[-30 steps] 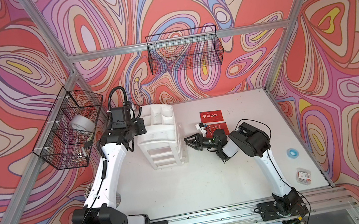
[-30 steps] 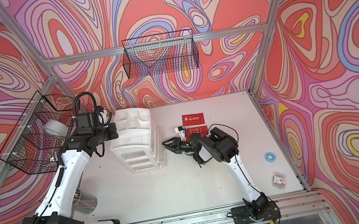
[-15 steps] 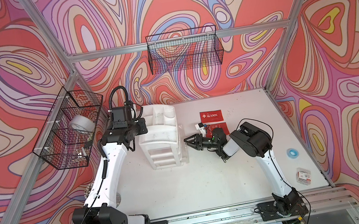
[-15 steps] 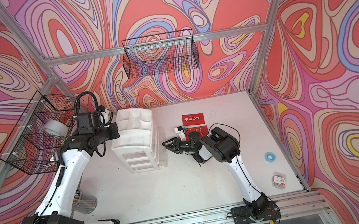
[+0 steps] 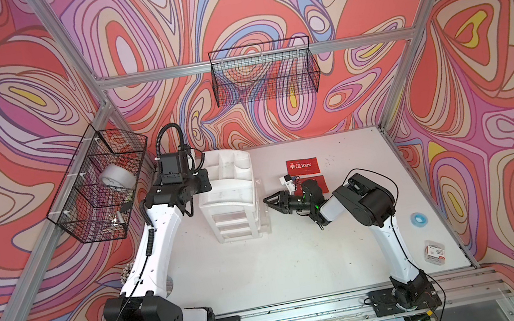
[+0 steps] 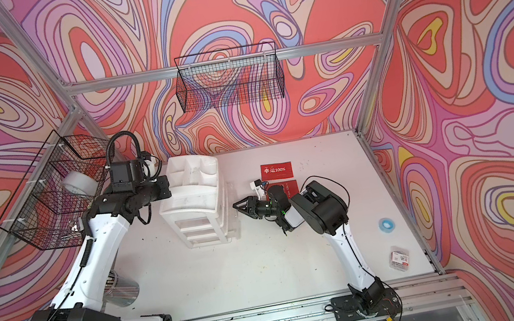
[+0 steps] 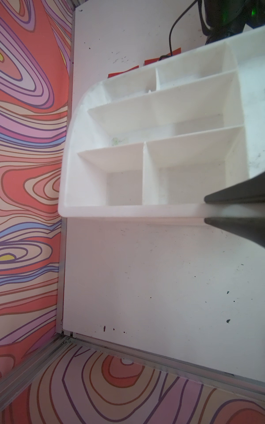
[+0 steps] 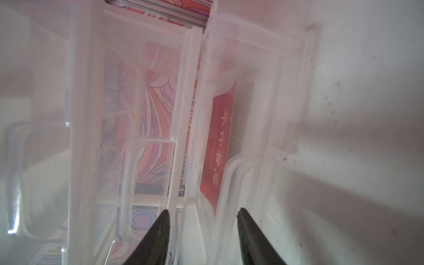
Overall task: Take the postcards out of the drawer
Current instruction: Open the drawer in the storage box.
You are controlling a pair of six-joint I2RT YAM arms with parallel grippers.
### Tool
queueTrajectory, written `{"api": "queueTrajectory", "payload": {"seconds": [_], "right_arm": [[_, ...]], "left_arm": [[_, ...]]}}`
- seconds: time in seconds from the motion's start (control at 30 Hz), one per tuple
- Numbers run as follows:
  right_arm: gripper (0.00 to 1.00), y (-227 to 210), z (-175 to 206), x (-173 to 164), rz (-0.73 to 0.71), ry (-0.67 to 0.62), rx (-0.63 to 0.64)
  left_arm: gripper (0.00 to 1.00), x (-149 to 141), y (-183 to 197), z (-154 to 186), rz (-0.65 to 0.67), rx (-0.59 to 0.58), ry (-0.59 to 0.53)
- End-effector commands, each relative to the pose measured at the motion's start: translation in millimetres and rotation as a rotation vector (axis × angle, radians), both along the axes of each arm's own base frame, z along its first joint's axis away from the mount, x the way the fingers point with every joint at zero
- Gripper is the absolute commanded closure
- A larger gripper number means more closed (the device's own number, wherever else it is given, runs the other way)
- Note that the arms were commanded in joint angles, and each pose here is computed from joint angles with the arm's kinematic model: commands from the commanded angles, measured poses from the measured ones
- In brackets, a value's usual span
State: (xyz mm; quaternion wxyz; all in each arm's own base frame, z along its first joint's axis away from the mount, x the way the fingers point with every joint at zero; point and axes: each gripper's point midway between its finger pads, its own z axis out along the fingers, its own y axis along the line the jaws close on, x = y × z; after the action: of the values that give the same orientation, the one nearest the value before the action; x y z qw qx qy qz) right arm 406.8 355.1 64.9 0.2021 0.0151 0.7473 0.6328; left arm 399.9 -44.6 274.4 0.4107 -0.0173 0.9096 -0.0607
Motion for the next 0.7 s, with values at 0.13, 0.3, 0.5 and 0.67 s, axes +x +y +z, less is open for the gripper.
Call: {"api": "queueTrajectory", "payload": {"seconds": [0.13,0.3,0.5,0.67], "right_arm": [[0.56,-2.0,10.2,-0.6,-0.014,-0.035,-0.019],[0.59,-1.7,11.8,-0.5,-0.01,-0.039,-0.023],[0.59,-2.6,15.3,-1.4,-0.009,-0.05,-0.031],[0.59,-4.2,16.8,-4.1,-0.01,-0.052,-0.03]], "left_arm": [[1.0,-14.4,11.9,-39.9,0.026,0.058,0.16],[1.0,-14.4,11.7,-40.0,0.025,0.057,0.16],[1.0,-14.7,12.2,-39.3,0.027,0.058,0.158],[1.0,-15.0,12.4,-39.5,0.028,0.059,0.159]]}}
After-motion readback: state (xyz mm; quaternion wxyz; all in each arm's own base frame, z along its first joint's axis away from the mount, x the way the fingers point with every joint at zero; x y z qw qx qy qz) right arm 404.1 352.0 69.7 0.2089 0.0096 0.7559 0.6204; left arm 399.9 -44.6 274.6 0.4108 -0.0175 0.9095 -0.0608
